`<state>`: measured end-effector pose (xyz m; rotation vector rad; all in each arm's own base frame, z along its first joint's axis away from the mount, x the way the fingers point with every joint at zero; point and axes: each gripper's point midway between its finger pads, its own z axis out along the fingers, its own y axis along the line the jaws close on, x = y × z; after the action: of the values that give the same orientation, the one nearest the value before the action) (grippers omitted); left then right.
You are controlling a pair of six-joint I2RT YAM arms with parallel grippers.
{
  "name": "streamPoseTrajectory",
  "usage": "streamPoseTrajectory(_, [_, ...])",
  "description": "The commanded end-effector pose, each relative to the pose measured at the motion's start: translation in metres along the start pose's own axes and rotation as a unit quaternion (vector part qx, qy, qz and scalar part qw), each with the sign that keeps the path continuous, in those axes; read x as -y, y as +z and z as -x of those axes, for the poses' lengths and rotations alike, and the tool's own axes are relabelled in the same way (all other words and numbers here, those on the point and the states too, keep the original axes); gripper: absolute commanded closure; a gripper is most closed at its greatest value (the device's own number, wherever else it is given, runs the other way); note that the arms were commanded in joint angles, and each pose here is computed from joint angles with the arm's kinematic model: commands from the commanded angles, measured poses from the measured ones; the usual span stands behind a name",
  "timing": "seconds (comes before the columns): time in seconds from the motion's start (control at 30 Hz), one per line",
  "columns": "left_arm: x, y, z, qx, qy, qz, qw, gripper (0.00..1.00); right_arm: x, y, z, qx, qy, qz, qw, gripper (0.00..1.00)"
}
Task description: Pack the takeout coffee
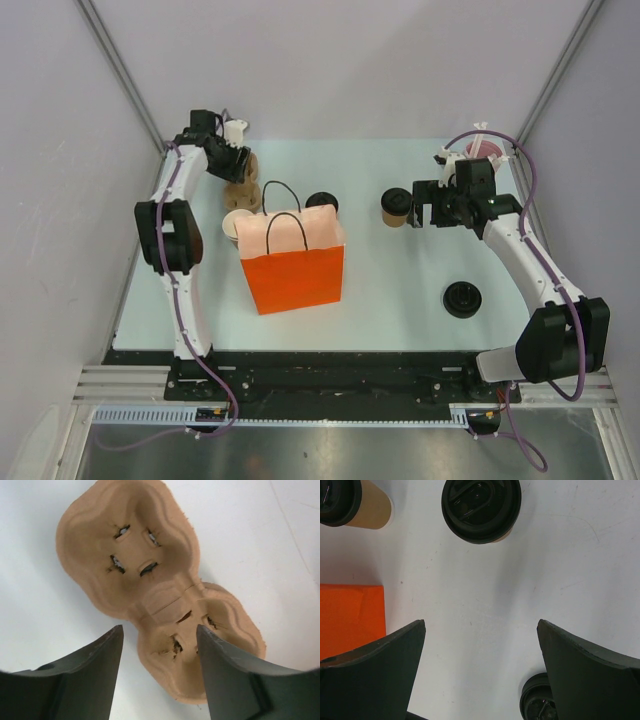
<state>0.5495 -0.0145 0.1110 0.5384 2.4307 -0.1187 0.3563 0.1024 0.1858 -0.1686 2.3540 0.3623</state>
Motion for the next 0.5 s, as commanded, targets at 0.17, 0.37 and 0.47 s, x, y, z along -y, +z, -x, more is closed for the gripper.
streamPoseTrajectory(0.17, [-0.015,0.000,0.026,0.026,0.042,0.029,0.998,0.31,-0.004,0.003,0.000,-0.003,-0.009,0.009,1.000,0.00])
streamPoseTrajectory(0.37, [0.007,-0.008,0.057,0.079,-0.024,-0.027,0.996,0.41,-0.005,0.007,-0.003,-0.009,-0.007,0.010,1.000,0.00])
streamPoseTrajectory(0.47, [0.013,-0.007,0.064,0.090,-0.038,-0.047,0.994,0.44,-0.006,0.009,-0.008,-0.021,-0.006,0.009,1.000,0.00])
